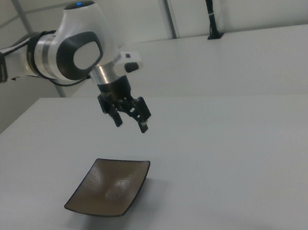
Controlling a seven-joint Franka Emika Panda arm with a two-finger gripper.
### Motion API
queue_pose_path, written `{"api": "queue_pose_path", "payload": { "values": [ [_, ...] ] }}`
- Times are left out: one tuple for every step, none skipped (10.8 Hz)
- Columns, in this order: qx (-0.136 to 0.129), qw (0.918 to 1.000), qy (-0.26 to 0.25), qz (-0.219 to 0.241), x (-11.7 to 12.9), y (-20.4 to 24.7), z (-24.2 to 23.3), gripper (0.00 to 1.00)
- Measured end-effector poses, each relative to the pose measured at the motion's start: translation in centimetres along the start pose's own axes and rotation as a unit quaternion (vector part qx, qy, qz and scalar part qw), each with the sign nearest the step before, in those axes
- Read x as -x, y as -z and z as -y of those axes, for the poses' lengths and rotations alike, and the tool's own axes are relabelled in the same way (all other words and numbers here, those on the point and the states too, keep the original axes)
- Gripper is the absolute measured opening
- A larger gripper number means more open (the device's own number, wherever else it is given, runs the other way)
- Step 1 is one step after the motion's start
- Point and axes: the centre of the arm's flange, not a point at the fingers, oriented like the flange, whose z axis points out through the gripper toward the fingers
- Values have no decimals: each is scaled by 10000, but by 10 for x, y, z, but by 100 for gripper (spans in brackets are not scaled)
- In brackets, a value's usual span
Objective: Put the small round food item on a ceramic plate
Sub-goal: 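Move the open gripper over to the small dark red food item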
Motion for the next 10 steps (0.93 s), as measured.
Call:
{"api": "queue_pose_path", "payload": {
  "values": [
    [88,9999,-39,59,2,-6,-19,100],
    [163,9998,-96,112,4,-10,-38,100],
    [238,9995,-169,156,6,-14,-63,100],
    [289,9991,-245,188,10,-16,-91,100],
    [325,9986,-350,213,15,-17,-121,100],
    [355,9980,-497,152,20,-18,-150,100],
    [393,9967,-706,-8,25,-22,-177,100],
    [438,9945,-932,-175,32,-31,-205,100],
    [469,9923,-1126,-235,40,-40,-227,100],
    [501,9893,-1345,-242,49,-49,-250,100]
  ]
}}
